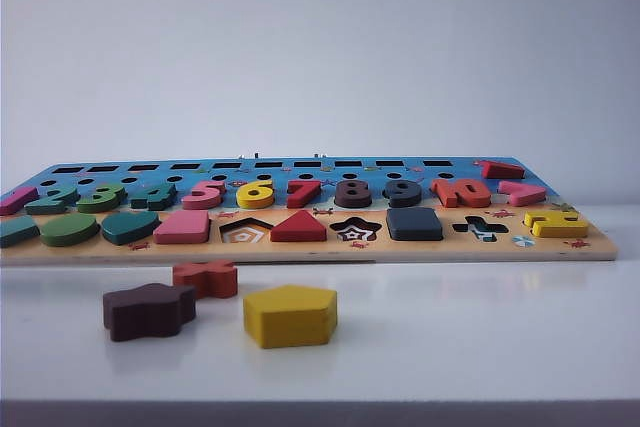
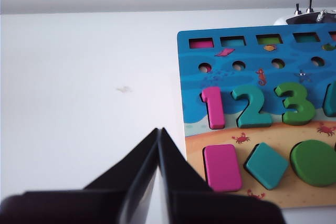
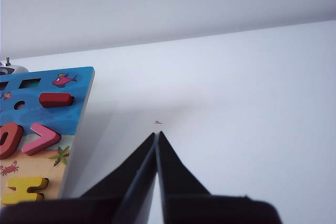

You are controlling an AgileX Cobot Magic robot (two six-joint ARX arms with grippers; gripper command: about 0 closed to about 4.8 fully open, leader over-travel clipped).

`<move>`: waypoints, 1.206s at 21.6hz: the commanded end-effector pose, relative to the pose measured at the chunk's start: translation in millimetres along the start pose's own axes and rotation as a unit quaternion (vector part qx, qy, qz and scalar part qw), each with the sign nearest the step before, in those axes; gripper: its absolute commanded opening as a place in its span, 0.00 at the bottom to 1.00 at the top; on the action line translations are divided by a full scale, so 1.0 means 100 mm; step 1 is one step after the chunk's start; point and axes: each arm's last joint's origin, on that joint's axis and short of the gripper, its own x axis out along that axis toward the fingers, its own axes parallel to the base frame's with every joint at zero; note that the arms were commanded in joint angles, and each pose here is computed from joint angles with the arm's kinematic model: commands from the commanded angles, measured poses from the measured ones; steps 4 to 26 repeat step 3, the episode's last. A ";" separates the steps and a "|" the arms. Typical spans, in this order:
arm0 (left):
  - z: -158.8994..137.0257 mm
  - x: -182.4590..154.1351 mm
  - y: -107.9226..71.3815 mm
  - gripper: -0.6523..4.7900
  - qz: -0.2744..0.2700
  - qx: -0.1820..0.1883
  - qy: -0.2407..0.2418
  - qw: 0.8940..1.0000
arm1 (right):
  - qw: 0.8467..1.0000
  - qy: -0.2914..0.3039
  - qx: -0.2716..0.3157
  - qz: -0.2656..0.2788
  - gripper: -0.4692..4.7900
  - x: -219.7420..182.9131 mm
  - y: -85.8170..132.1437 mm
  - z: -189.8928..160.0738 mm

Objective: Insert the cube into the slot.

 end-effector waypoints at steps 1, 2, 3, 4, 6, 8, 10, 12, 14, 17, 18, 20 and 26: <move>0.02 0.00 0.00 0.15 0.000 0.001 -0.008 1.000 | 1.000 -0.006 0.000 0.001 0.08 0.00 0.00 0.00; 0.02 0.00 0.00 0.15 0.000 0.001 -0.008 1.000 | 1.000 -0.006 0.000 0.001 0.08 0.00 0.00 0.00; 0.02 0.00 0.00 0.15 0.000 0.001 -0.008 1.000 | 1.000 -0.006 0.001 0.001 0.08 0.00 0.00 0.00; 0.02 0.00 0.00 0.15 0.000 0.001 -0.008 1.000 | 1.000 -0.006 0.001 0.001 0.08 0.00 0.00 0.00; 0.02 0.00 0.00 0.15 0.000 0.001 -0.008 1.000 | 1.000 -0.006 0.001 0.001 0.08 0.00 0.00 0.00; 0.02 0.00 0.00 0.15 0.000 0.001 -0.008 1.000 | 1.000 -0.006 0.001 0.001 0.08 0.00 0.00 0.00; 0.02 0.00 0.00 0.15 0.000 0.001 -0.008 1.000 | 1.000 -0.006 0.001 0.001 0.08 0.00 0.00 0.00; 0.02 0.00 0.00 0.15 0.000 0.001 -0.008 1.000 | 1.000 -0.006 0.001 0.001 0.08 0.00 0.00 0.00; 0.02 0.00 0.00 0.15 0.000 0.001 -0.008 1.000 | 1.000 -0.006 0.001 0.001 0.08 0.00 0.00 0.00; 0.02 0.00 0.00 0.15 0.000 0.001 -0.008 1.000 | 1.000 -0.006 0.001 0.001 0.08 0.00 0.00 0.00; 0.02 0.00 0.00 0.15 0.000 0.001 -0.008 1.000 | 1.000 -0.006 0.001 0.001 0.08 0.00 0.00 0.00; 0.02 0.00 0.00 0.15 0.000 0.001 -0.008 1.000 | 1.000 -0.006 0.001 0.001 0.08 0.00 0.00 0.00; 0.02 0.00 0.00 0.15 0.000 0.001 -0.008 1.000 | 1.000 -0.006 0.001 0.001 0.08 0.00 0.00 0.00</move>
